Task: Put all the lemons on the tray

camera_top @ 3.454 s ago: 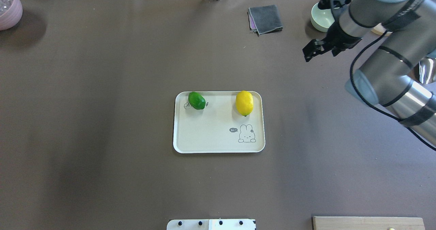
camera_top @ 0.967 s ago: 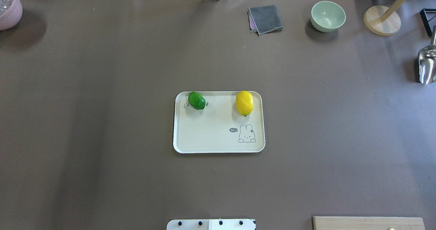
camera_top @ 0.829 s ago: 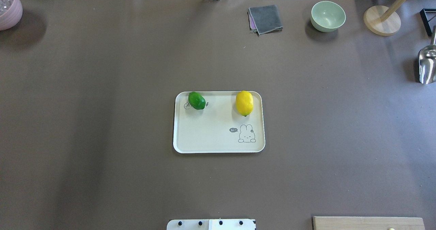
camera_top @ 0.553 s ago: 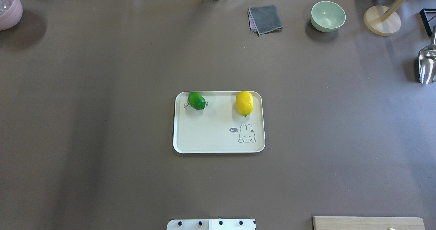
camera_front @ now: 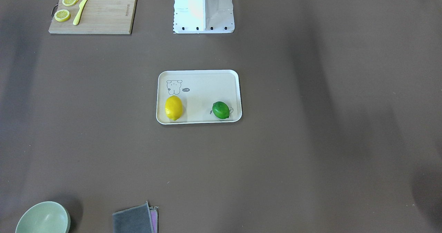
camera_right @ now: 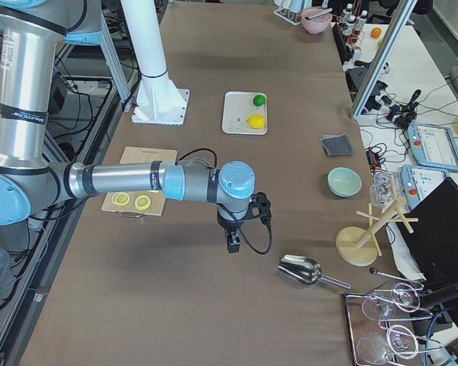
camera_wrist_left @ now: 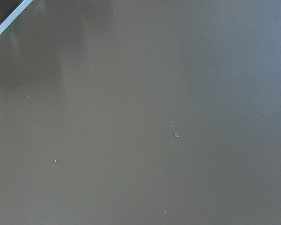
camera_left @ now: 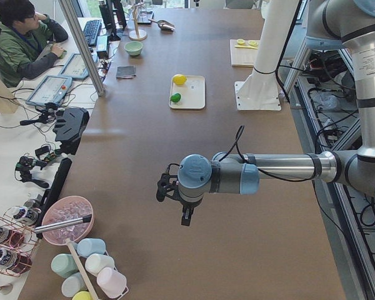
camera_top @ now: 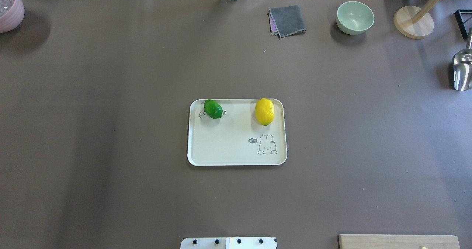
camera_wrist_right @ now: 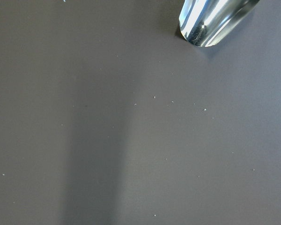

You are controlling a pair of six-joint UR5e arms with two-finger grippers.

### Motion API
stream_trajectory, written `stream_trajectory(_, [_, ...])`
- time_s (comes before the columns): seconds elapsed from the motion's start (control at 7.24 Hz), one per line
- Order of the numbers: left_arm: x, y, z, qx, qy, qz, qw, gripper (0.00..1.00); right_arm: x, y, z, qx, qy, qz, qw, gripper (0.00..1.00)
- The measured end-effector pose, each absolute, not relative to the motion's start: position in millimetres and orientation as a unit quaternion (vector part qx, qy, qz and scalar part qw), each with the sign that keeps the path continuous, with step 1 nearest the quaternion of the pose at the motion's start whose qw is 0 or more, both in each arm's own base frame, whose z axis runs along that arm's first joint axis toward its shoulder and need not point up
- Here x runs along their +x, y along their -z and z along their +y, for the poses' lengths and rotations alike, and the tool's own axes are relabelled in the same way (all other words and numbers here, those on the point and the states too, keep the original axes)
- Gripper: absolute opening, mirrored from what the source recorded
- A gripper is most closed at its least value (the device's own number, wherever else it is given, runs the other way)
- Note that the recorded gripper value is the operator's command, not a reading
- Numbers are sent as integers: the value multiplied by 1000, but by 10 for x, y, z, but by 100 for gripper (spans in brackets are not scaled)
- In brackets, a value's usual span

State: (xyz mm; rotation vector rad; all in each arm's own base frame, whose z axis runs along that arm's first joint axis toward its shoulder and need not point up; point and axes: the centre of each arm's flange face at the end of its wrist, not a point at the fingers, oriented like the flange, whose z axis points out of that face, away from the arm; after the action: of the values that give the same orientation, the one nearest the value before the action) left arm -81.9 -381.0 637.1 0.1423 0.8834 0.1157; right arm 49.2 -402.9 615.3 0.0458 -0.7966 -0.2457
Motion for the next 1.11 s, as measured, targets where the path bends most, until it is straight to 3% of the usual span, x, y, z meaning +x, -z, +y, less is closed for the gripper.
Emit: stream_trajectory(1.11, [-822,-6303,-3860,76,-60,424,900,98,457,-6142,-4040,24,124,-387,913,100])
